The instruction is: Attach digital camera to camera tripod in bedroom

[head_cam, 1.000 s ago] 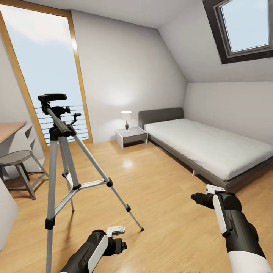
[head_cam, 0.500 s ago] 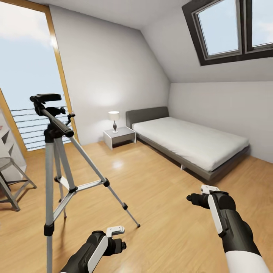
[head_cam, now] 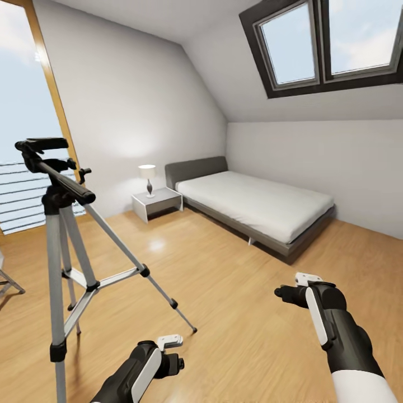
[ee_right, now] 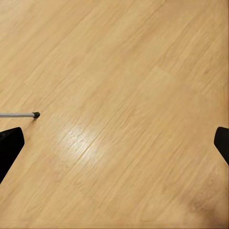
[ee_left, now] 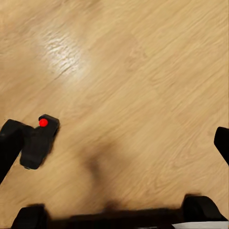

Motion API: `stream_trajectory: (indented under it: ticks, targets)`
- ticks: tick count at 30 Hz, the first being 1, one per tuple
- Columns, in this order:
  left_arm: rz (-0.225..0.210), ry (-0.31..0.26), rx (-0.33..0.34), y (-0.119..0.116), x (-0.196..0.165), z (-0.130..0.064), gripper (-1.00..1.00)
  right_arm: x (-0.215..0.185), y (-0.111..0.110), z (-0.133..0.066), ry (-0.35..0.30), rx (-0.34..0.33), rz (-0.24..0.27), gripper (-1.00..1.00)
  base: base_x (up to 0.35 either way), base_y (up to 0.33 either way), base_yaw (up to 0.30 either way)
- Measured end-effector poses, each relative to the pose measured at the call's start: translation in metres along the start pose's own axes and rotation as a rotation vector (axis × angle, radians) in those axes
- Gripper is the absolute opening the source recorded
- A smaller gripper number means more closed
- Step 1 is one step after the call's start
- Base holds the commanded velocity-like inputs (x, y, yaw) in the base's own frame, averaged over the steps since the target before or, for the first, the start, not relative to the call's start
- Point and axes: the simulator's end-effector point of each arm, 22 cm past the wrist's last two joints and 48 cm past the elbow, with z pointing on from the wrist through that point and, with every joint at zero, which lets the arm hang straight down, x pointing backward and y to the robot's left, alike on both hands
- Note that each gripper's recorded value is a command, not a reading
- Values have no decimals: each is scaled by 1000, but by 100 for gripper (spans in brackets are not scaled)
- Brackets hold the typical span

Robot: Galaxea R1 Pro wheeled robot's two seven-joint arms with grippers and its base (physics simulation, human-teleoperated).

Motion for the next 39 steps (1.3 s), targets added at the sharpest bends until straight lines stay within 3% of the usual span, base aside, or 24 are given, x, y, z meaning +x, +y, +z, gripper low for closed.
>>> stream_trajectory:
  ticks: [6, 13, 22, 24, 29, 39]
  targets:
    - [-3, 8, -97, 20, 7, 9, 100, 8, 0, 8, -1, -2, -1, 100, -5, 16, -190]
    - [1, 8, -153, 32, 14, 20, 100, 19, 0, 16, -4, -4, -3, 100, -1, 4, -50]
    - [-2, 8, -164, 38, 22, 35, 100, 35, 8, 28, -2, -14, -34, 100, 0, 1, -11]
    - [-5, 5, -157, 37, 21, 36, 100, 36, 17, 28, -1, -23, -60, 100, 0, 0, -2]
    - [-5, 2, -157, 39, 21, 36, 100, 36, 18, 28, -1, -23, -68, 100, -21, 0, -1]
    - [-8, -4, -160, 42, 20, 37, 100, 36, 20, 28, -1, -27, -72, 100, -273, 0, 0]
